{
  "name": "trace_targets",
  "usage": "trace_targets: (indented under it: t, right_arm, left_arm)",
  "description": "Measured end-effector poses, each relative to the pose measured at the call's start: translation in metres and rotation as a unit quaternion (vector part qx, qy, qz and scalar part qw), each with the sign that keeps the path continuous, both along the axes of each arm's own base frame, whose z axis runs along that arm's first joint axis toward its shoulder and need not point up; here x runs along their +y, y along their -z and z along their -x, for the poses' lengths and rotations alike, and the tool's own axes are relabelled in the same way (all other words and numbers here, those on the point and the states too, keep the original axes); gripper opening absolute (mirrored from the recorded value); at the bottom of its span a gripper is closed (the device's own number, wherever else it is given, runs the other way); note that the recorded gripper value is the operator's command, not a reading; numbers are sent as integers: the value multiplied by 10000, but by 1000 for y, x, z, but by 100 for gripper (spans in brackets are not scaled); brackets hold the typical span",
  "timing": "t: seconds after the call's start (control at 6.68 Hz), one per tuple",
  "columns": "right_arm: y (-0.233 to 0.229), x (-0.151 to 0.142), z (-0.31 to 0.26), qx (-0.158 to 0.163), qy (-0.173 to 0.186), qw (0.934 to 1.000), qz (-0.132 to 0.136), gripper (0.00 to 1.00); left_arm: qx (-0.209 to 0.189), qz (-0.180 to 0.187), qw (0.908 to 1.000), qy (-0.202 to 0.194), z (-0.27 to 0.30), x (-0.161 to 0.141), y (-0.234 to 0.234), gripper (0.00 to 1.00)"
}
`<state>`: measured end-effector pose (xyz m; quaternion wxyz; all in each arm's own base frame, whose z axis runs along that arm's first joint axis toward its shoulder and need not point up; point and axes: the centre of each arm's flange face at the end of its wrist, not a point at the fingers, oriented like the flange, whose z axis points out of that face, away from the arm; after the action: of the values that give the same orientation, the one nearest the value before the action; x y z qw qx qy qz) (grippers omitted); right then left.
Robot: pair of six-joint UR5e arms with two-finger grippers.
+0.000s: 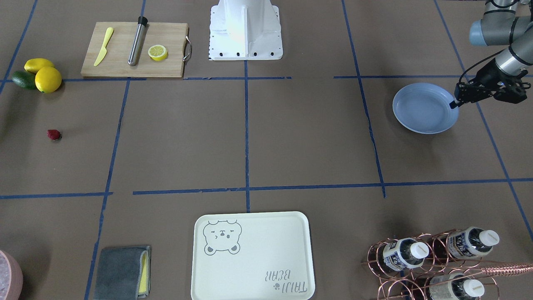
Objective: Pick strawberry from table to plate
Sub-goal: 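Grip the plate rim with the left gripper and slide it toward the table center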
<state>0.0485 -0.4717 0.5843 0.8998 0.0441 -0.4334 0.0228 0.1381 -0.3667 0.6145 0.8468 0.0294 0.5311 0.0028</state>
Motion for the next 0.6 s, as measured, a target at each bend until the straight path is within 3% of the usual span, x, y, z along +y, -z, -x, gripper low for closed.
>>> trace_targets:
  t: [0.3, 0.6]
  right_arm:
    - [7, -6, 1, -6, 5, 10000, -69, 100]
    - [33, -25, 5, -97, 39, 9995, -294, 100]
  left_arm:
    - [152, 265, 9994, 189, 4, -34, 75, 0]
    - [325, 659, 9959, 521, -52, -88, 156, 0]
